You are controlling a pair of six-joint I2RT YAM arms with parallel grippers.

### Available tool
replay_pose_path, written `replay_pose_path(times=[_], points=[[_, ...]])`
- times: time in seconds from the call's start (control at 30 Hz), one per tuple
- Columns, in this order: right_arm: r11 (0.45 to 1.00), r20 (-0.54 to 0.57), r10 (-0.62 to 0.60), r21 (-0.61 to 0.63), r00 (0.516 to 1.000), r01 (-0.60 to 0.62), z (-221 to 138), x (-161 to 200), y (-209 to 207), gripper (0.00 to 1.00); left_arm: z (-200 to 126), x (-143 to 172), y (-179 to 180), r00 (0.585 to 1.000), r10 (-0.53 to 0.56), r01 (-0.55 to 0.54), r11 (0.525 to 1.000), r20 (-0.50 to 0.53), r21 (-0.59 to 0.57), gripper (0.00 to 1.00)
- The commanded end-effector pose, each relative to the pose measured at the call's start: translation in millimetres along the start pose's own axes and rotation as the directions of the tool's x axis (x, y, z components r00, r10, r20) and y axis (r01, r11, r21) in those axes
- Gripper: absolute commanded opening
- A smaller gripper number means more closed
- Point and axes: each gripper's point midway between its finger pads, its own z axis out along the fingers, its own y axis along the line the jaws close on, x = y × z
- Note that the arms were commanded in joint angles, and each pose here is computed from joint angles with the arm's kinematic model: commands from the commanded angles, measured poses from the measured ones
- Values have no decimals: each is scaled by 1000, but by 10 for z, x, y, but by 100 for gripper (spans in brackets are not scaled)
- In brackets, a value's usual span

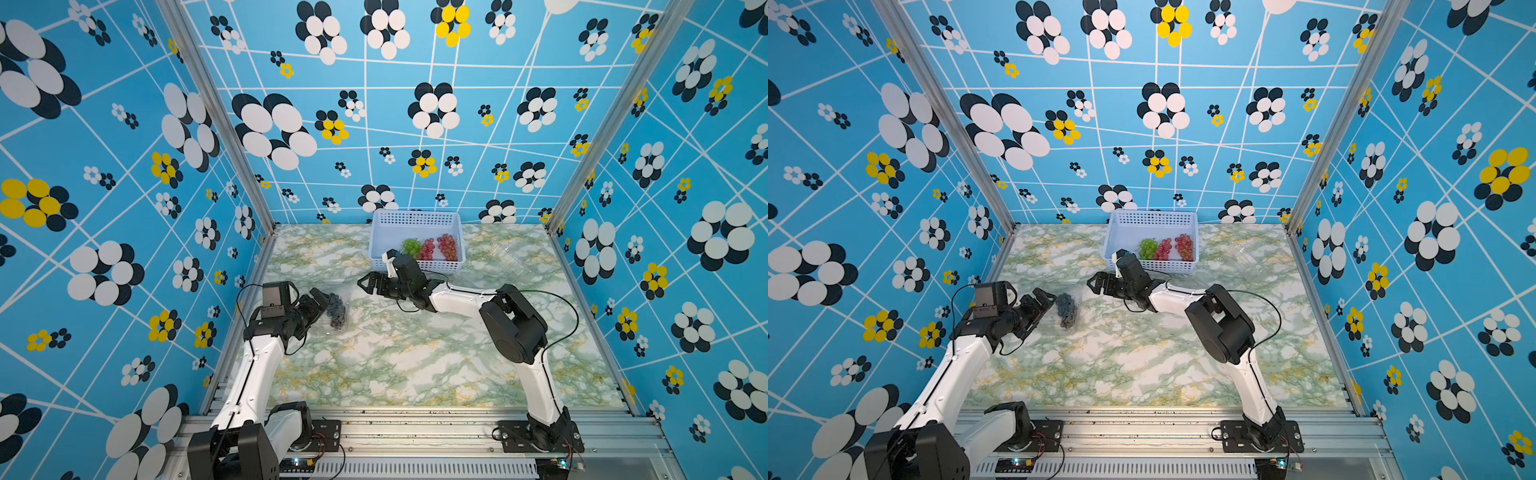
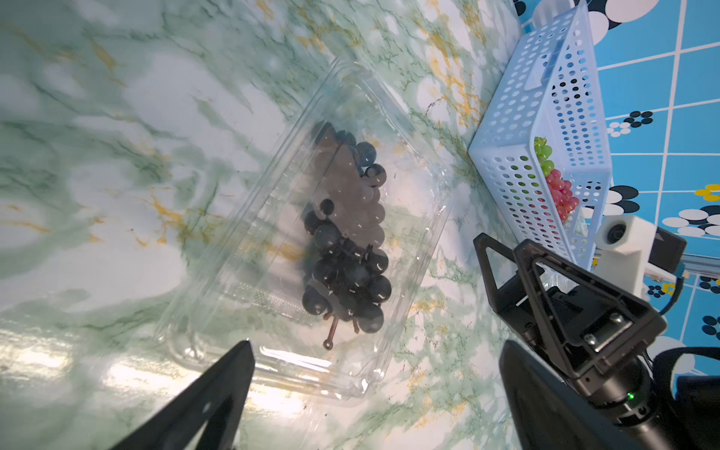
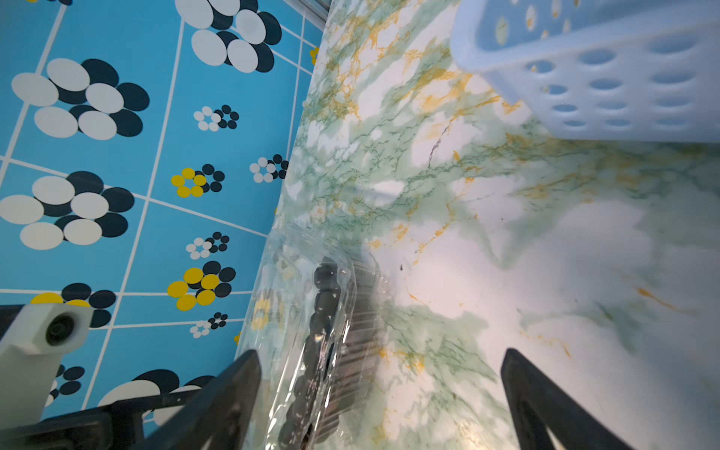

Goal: Pack grapes into containers
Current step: Close the packing box at the center of the board, then move the packing box to the center of the board.

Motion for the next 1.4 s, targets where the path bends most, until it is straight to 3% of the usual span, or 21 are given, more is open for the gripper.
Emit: replay_pose_path(times=[0.0, 0.27, 0.57, 0.8, 1.37], points=[[1000, 23, -17, 18, 1000, 16, -147, -109, -3, 99, 16, 230, 178, 995, -66, 63, 997, -69, -38, 100], [996, 37, -65, 57, 997, 63, -321, -234, 3, 99, 228, 455, 268, 982, -140, 141, 990, -130, -5, 100], [989, 84, -86, 130, 993, 74, -720, -492, -90, 99, 625, 353, -1, 984, -122, 130, 990, -128, 52, 99], [963, 114, -83, 264, 990, 50, -1170, -714, -410, 99, 923, 95, -217, 990, -104, 112, 991, -100, 77, 100], [905, 213, -42, 422, 976, -53, -2058, -975, -972, 99, 1776, -694, -761, 997, -53, 59, 991, -53, 118, 100]])
